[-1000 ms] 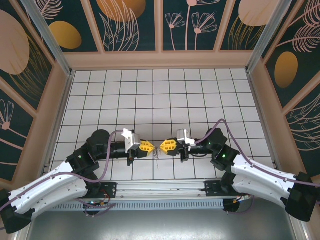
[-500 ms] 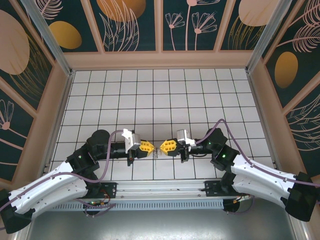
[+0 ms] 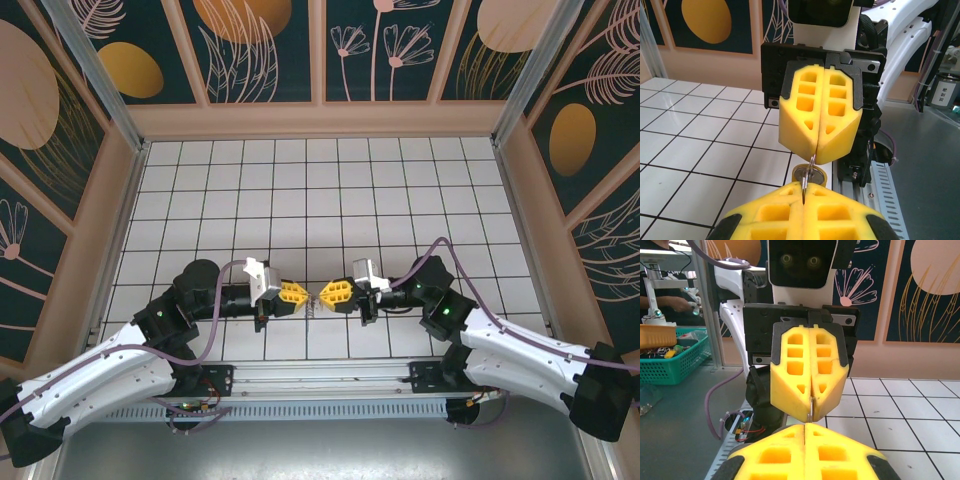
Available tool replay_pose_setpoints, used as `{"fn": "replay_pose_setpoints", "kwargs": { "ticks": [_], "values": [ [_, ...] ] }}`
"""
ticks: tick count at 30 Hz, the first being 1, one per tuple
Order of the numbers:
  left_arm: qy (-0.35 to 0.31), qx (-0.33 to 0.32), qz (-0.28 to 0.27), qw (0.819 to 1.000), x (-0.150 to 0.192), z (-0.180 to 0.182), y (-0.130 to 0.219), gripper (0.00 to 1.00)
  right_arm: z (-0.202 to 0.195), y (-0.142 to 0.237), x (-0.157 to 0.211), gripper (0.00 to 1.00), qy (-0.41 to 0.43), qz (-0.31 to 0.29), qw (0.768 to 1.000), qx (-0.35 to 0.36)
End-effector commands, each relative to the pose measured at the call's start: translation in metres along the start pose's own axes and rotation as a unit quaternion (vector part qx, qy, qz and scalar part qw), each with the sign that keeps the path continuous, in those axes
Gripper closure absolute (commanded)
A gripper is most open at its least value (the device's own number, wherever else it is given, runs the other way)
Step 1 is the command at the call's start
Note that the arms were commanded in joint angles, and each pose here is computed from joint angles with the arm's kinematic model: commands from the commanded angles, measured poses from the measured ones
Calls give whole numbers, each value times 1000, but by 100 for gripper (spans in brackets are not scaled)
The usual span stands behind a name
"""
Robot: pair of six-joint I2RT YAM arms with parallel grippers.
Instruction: Put the keys on the keyring
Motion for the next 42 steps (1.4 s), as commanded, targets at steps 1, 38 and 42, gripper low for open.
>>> {"fn": "replay_pose_setpoints", "kwargs": {
  "ticks": [1, 38, 42],
  "values": [
    [-21, -2, -32, 999, -17, 0, 3, 100, 4, -1, -9, 100, 13, -16, 1000, -23],
    [-21, -2, -34, 999, -18, 0, 4, 100, -2, 1, -11, 100, 14, -23, 999, 23],
    [-22, -4, -34, 999, -19, 0, 5, 100, -2, 1, -11, 100, 13, -23, 999, 24]
  ]
}}
Point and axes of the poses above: each hand's point on the last joint's axis, 136 mm out from that joint toward the fingers, its own y axis back along the fingers, its own z axis along the line the jaws close on, x = y × z, the point moved 10 cm from there along y, back along the fingers, and after that the axes turned 12 degrees about -y, right-handed, at the moved point
